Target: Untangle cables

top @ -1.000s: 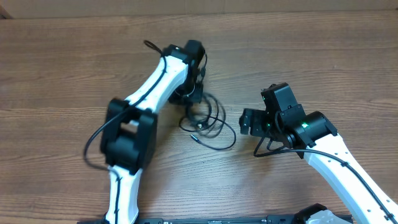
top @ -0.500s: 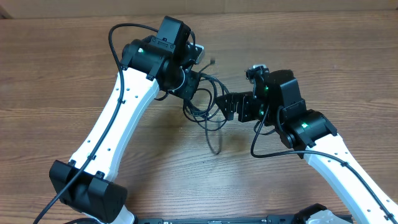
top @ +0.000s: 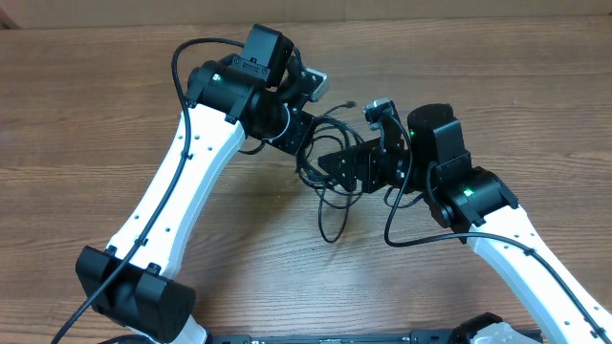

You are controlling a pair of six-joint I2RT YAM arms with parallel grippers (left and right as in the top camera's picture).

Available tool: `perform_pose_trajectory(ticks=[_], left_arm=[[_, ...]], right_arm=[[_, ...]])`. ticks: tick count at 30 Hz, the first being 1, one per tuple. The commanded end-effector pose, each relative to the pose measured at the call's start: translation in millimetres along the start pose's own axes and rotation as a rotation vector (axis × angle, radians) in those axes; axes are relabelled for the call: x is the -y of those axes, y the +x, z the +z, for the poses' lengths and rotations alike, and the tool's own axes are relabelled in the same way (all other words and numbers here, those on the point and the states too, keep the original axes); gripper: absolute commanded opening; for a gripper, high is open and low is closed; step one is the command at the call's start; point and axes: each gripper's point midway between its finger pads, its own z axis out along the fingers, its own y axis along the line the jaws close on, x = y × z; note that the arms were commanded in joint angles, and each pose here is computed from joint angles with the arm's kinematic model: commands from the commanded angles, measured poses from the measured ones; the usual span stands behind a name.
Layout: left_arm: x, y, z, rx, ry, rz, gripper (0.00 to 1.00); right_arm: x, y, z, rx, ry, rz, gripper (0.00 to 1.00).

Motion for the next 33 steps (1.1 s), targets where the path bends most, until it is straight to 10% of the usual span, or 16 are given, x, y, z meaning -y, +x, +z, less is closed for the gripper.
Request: perform_pose_trajectory(ticks=[1,7,13,18,33], left_arm=[[24.9,-6.4,-7.2,0.042,0.16,0.082,0.04],[21.8,-2.5,-6.6,0.026,0.142,0.085,0.04],[13.3,4.8,-5.7,-0.008,0.093,0.075,0.22],[9.0,5.3,-7.5,-0.006,0.094,0.06,0.04],[19.7,-11.3,-11.0,0.069,0.174,0.081,0.06]], right_arm=[[-2.6,1.5,0.5,-0.007,-0.015,-0.007,0.65],[5.7,-1.7,0.4,0.011,0.033,0.0,0.04],[13.8,-3.8,-0.1,0.026,0.079,0.047,0.04],[26.1,-7.0,-1.6,0.056,0.148,0.136,0.04],[-17.4,1.9,-0.3,-0.025,-0.096,0.12,0.04]])
